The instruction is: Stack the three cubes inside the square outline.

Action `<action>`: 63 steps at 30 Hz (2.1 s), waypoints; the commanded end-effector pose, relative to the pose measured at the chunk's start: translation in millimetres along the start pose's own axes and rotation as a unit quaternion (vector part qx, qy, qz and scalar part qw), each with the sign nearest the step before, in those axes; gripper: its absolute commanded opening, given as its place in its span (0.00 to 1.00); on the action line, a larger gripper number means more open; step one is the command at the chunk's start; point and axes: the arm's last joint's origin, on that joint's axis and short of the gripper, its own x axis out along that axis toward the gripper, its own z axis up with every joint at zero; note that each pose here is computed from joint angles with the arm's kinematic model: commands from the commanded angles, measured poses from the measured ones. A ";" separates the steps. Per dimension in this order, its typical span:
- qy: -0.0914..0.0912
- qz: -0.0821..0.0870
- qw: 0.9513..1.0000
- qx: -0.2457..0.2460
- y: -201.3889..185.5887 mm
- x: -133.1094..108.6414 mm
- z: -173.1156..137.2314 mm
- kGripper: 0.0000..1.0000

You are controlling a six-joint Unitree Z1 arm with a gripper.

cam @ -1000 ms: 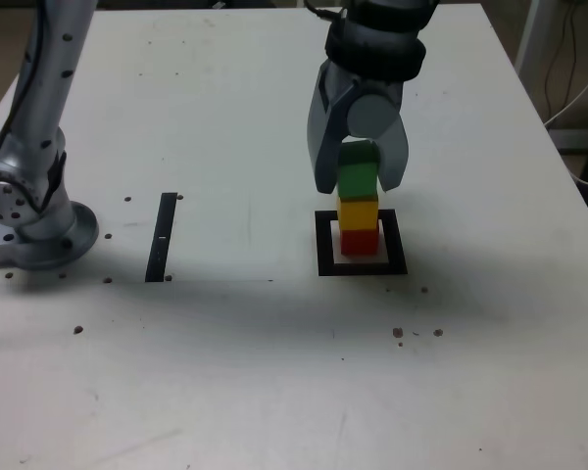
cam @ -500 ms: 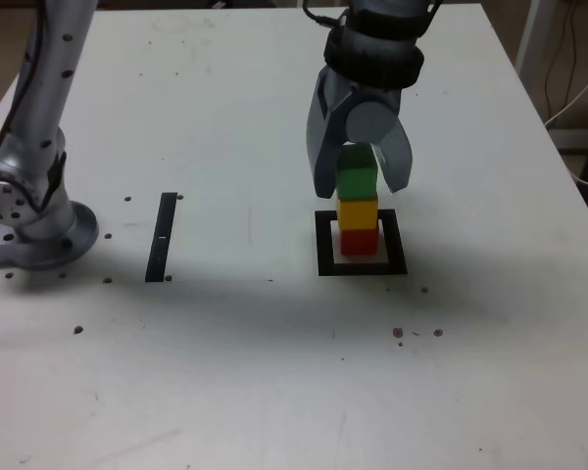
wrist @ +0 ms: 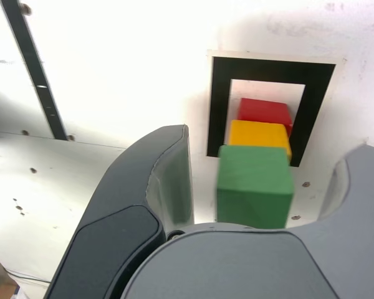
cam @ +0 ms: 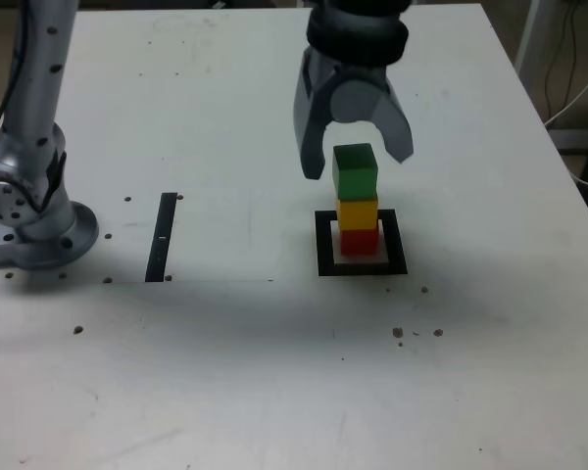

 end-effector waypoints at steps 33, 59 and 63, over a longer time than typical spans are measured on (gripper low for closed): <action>0.003 0.004 1.000 0.003 10.6 19.7 -152.9 0.99; -0.001 0.004 1.000 0.013 15.0 108.5 -188.2 0.99; -0.005 0.001 1.000 0.015 14.7 112.1 -186.3 0.99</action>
